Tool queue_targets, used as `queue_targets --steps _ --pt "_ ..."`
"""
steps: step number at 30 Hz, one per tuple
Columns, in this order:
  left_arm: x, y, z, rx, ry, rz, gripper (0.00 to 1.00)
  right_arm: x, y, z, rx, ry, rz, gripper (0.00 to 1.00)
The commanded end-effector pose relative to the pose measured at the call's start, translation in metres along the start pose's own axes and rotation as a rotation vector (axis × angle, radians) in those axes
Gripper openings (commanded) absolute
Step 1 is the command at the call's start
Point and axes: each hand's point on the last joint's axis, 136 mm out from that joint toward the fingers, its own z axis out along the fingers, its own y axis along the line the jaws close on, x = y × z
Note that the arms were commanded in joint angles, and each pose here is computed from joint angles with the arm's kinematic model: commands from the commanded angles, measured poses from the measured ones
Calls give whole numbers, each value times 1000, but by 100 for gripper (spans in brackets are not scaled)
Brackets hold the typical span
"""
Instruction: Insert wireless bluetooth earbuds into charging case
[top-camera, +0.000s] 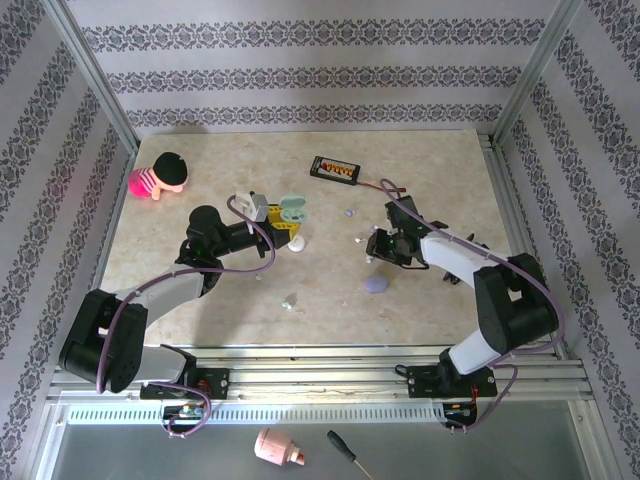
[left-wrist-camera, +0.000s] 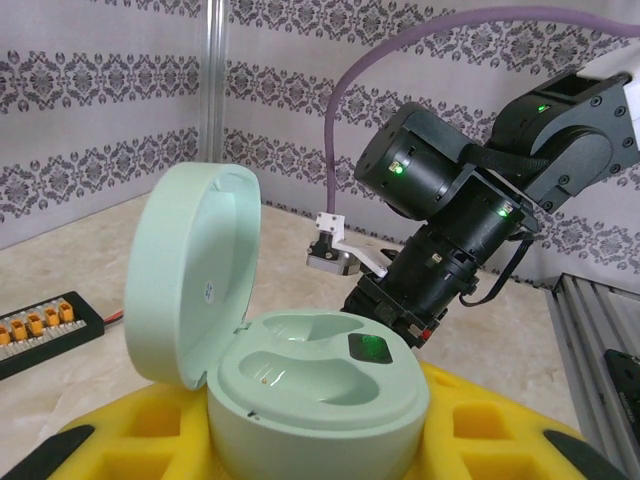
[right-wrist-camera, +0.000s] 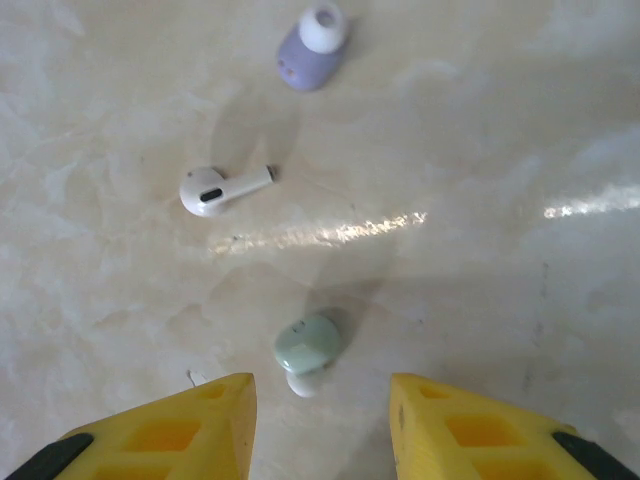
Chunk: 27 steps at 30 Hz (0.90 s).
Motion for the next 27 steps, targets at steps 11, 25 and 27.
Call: queue_targets --steps 11,25,27 --pt "-1 1 -13 -47 -13 41 27 17 -7 24 273 100 -264 45" --pt "-4 0 -13 -39 -27 42 27 16 -25 19 372 126 -309 38" --pt "-4 0 -13 -38 -27 39 27 16 -29 14 389 126 -313 38"
